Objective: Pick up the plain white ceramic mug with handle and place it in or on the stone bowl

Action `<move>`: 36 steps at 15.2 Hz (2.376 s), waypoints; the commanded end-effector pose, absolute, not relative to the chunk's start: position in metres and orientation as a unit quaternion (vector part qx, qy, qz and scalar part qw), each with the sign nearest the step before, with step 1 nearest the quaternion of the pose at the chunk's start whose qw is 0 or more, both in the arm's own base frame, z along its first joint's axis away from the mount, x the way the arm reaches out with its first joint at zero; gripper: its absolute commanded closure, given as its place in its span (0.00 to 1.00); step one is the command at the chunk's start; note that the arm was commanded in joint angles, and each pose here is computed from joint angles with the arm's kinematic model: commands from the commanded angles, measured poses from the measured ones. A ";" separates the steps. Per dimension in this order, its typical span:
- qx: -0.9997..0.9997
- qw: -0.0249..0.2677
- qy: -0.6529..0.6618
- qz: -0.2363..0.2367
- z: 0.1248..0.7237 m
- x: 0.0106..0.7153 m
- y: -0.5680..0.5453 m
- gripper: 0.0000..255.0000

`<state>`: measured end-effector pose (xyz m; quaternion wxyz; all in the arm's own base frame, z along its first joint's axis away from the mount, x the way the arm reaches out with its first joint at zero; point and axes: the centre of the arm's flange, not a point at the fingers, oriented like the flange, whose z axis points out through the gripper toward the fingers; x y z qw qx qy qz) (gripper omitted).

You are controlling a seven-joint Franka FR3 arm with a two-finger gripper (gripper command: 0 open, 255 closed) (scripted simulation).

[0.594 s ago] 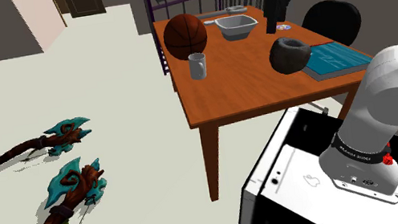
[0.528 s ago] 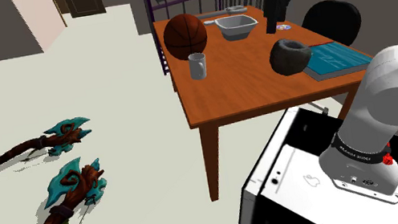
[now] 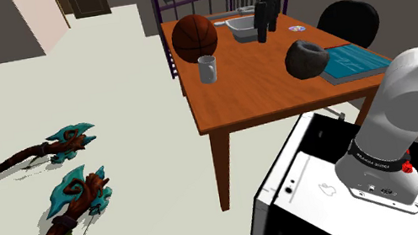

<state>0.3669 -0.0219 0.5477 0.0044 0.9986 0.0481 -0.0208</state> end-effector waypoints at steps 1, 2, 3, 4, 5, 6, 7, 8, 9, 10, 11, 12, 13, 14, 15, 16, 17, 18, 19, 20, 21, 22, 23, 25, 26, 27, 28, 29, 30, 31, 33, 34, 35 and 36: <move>0.998 0.004 0.052 -0.021 0.539 0.391 -0.034 0.00; 0.998 0.003 0.054 -0.021 0.533 0.402 -0.039 0.00; 0.998 0.003 0.056 -0.021 0.527 0.413 -0.044 0.00; 0.998 0.002 0.058 -0.021 0.522 0.424 -0.049 0.00; 0.998 0.002 0.060 -0.021 0.516 0.435 -0.054 0.00; 0.998 0.001 0.062 -0.022 0.511 0.446 -0.059 0.00; 0.998 0.001 0.064 -0.022 0.505 0.457 -0.064 0.00; 0.998 0.000 0.066 -0.022 0.499 0.468 -0.069 0.00; 0.997 0.000 0.068 -0.022 0.494 0.479 -0.074 0.00; 0.997 -0.001 0.070 -0.022 0.488 0.490 -0.078 0.00; 0.997 -0.001 0.072 -0.022 0.482 0.501 -0.083 0.00; 0.997 -0.002 0.074 -0.023 0.476 0.512 -0.088 0.00; 0.997 -0.002 0.076 -0.023 0.471 0.524 -0.092 0.00; 0.997 -0.003 0.078 -0.023 0.465 0.535 -0.097 0.00; 0.997 -0.003 0.080 -0.023 0.459 0.546 -0.101 0.00; 0.996 -0.004 0.082 -0.023 0.453 0.557 -0.106 0.00; 0.996 -0.005 0.084 -0.024 0.448 0.568 -0.110 0.00; 0.996 -0.005 0.086 -0.024 0.442 0.579 -0.115 0.00; 0.996 -0.006 0.088 -0.024 0.436 0.590 -0.119 0.00; 0.996 -0.006 0.090 -0.024 0.430 0.602 -0.123 0.00; 0.995 -0.007 0.092 -0.024 0.425 0.613 -0.127 0.00; 0.995 -0.007 0.094 -0.025 0.419 0.624 -0.132 0.00; 0.995 -0.008 0.096 -0.025 0.413 0.635 -0.136 0.00; 0.995 -0.009 0.099 -0.025 0.401 0.658 -0.144 0.00; 0.994 -0.009 0.101 -0.025 0.395 0.669 -0.148 0.00; 0.994 -0.010 0.103 -0.026 0.390 0.680 -0.152 0.00; 0.994 -0.010 0.104 -0.026 0.389 0.682 -0.152 0.00; 0.994 -0.010 0.104 -0.026 0.384 0.681 -0.152 0.00; 0.994 -0.010 0.104 -0.026 0.378 0.681 -0.152 0.00; 0.994 -0.010 0.104 -0.026 0.373 0.681 -0.152 0.00; 0.994 -0.010 0.104 -0.026 0.363 0.680 -0.152 0.00; 0.994 -0.010 0.104 -0.026 0.357 0.680 -0.152 0.00; 0.994 -0.010 0.104 -0.026 0.349 0.679 -0.152 0.00; 0.994 -0.010 0.104 -0.026 0.349 0.679 -0.152 0.00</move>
